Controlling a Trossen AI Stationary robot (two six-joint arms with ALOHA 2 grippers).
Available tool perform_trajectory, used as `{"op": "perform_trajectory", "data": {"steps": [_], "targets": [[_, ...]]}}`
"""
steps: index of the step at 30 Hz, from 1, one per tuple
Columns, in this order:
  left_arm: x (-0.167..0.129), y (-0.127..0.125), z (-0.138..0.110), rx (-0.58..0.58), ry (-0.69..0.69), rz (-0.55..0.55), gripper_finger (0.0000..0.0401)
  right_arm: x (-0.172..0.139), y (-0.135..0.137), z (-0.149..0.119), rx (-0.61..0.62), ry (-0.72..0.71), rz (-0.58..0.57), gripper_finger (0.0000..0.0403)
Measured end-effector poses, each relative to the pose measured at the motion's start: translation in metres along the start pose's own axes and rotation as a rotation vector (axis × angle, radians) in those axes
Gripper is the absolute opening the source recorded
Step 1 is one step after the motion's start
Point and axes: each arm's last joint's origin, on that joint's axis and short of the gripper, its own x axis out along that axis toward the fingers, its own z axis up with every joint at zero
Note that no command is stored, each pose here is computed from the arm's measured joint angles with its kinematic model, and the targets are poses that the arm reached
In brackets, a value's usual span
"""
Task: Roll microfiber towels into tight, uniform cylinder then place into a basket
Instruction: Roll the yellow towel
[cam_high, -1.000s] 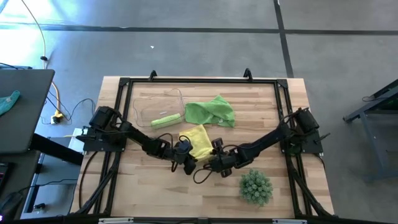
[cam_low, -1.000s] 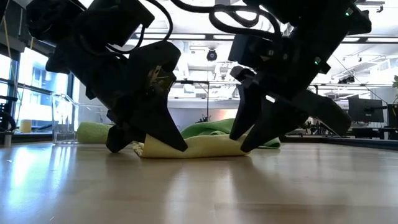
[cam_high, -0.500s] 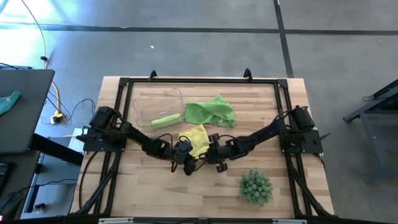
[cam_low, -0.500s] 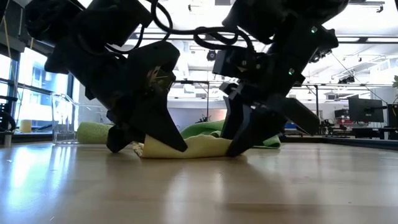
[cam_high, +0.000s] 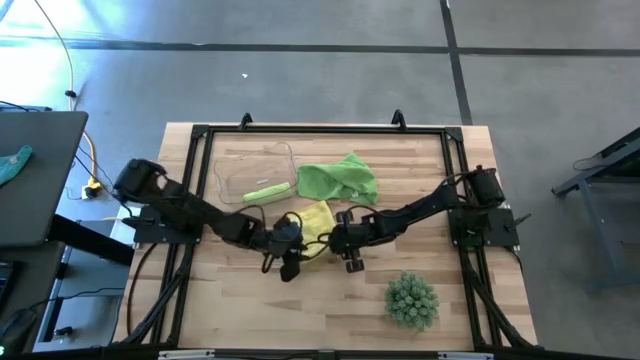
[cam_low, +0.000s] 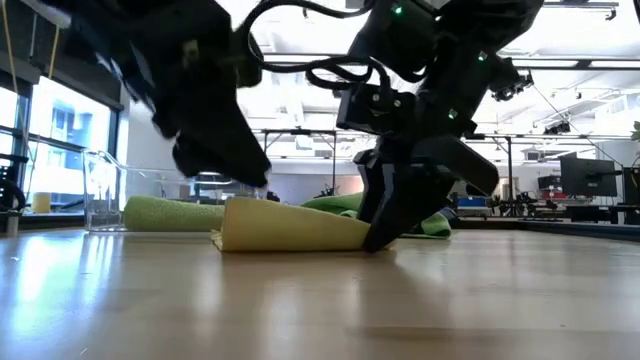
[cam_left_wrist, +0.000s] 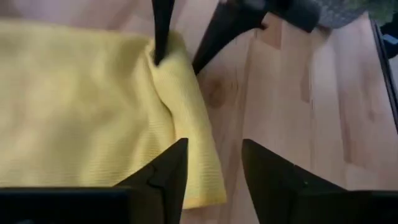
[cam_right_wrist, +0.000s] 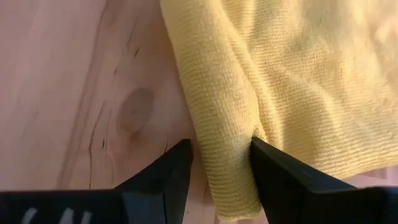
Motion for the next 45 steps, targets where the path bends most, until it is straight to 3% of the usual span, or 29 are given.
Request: {"op": "perform_trajectory", "data": {"steps": [7, 13, 19, 30, 35, 40, 45], "targets": [[-0.016, -0.024, 0.005, 0.225, -0.128, -0.062, 0.0151, 0.001, -0.008, 0.000, 0.095, -0.006, 0.023, 0.0158], [0.004, -0.030, -0.009, 0.253, -0.191, 0.026, 0.0153, 0.002, -0.013, 0.001, 0.160, -0.026, 0.033, 0.0158], [0.031, -0.029, -0.025, 0.275, -0.139, 0.026, 0.0180, 0.002, -0.017, 0.001, 0.218, -0.032, 0.064, 0.0158], [0.039, -0.016, -0.040, 0.358, -0.036, 0.231, 0.0201, 0.002, -0.017, 0.002, 0.233, -0.040, 0.073, 0.0158], [0.039, -0.012, -0.042, 0.327, -0.014, 0.262, 0.0202, 0.002, -0.017, 0.002, 0.229, -0.045, 0.080, 0.0158], [0.039, -0.006, -0.042, 0.199, 0.034, 0.269, 0.0196, -0.003, -0.017, 0.005, 0.163, -0.064, 0.080, 0.0158], [0.040, -0.002, -0.041, 0.094, 0.056, 0.248, 0.0169, -0.030, -0.019, 0.008, 0.122, -0.065, 0.080, 0.0158]]}}
